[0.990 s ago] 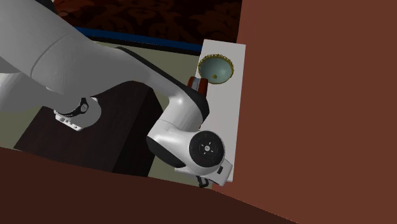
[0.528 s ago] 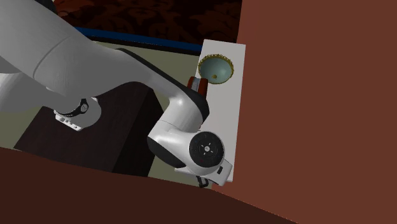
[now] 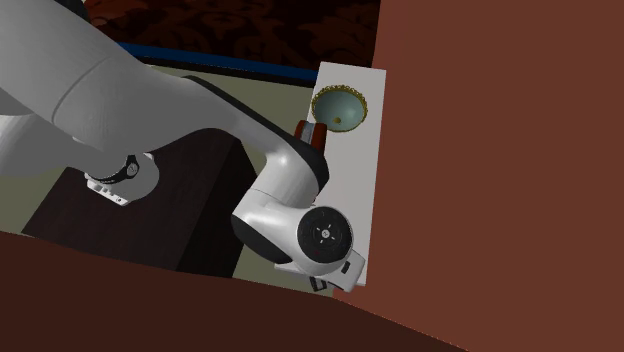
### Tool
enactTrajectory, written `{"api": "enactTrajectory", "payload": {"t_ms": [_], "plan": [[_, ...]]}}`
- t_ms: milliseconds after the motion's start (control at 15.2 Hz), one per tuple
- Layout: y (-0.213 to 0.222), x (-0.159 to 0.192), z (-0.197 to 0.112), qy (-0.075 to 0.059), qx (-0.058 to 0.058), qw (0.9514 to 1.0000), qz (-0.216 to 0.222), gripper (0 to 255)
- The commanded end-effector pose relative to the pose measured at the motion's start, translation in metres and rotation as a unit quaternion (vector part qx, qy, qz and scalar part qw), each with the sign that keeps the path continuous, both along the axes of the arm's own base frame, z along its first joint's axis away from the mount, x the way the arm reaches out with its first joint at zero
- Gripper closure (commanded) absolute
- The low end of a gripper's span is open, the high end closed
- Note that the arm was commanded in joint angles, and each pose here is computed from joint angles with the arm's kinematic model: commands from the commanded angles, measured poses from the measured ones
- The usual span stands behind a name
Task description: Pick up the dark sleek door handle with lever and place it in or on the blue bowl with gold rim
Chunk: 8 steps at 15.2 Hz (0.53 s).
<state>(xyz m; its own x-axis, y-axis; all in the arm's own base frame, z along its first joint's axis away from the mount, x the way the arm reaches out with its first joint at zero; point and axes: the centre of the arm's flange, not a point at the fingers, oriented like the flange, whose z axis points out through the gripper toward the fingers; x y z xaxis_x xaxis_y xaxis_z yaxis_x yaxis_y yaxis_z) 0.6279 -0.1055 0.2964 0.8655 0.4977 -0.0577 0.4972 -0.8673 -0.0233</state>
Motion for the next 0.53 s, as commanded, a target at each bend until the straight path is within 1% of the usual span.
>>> {"api": "enactTrajectory", "payload": {"t_ms": [0, 132, 462], "plan": [[0.000, 0.000, 0.000, 0.000, 0.000, 1.0000, 0.000, 255], [0.000, 0.000, 0.000, 0.000, 0.000, 1.0000, 0.000, 255], [0.000, 0.000, 0.026, 0.000, 0.000, 1.0000, 0.000, 255]]}}
